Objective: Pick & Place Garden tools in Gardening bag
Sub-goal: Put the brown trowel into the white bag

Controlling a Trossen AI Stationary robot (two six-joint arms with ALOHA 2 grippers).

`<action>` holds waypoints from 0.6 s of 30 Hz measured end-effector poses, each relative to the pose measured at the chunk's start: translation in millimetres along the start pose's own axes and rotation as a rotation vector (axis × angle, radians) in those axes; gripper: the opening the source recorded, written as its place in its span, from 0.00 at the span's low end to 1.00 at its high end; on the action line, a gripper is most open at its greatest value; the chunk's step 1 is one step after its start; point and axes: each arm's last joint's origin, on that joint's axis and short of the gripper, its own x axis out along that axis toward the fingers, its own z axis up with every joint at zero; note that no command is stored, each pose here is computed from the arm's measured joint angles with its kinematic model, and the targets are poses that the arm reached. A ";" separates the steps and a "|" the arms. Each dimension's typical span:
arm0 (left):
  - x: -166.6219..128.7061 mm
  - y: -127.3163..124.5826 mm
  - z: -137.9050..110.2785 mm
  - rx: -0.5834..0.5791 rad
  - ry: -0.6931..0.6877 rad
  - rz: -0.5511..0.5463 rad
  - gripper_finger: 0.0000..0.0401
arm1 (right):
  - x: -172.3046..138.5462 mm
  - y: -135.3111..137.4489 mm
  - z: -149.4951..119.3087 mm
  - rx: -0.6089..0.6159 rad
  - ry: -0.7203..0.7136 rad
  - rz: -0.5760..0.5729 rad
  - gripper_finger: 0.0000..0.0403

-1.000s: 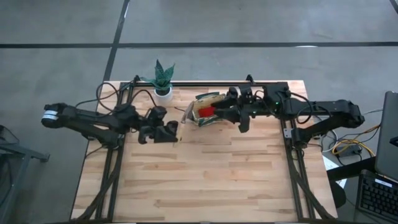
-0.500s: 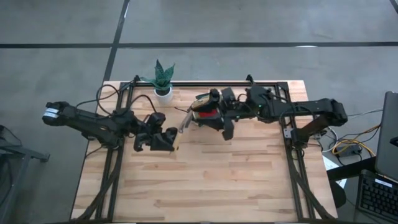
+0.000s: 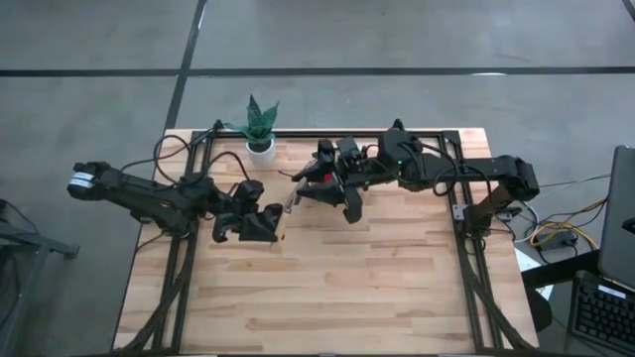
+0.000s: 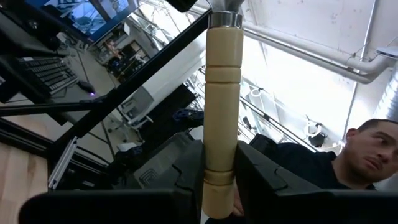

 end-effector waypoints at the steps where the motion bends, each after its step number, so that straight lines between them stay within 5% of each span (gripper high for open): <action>1: 0.0 0.0 -0.1 0.000 0.000 0.000 0.18 | 0.0 0.1 -0.1 0.000 0.001 0.002 0.38; 9: -1.0 2.1 -1.8 0.000 0.002 0.008 0.20 | -2.2 4.8 2.1 -0.006 0.015 0.064 0.06; 18: -1.2 5.2 -3.1 -0.008 0.002 0.048 0.22 | -6.2 6.3 1.5 -0.003 0.061 0.047 0.02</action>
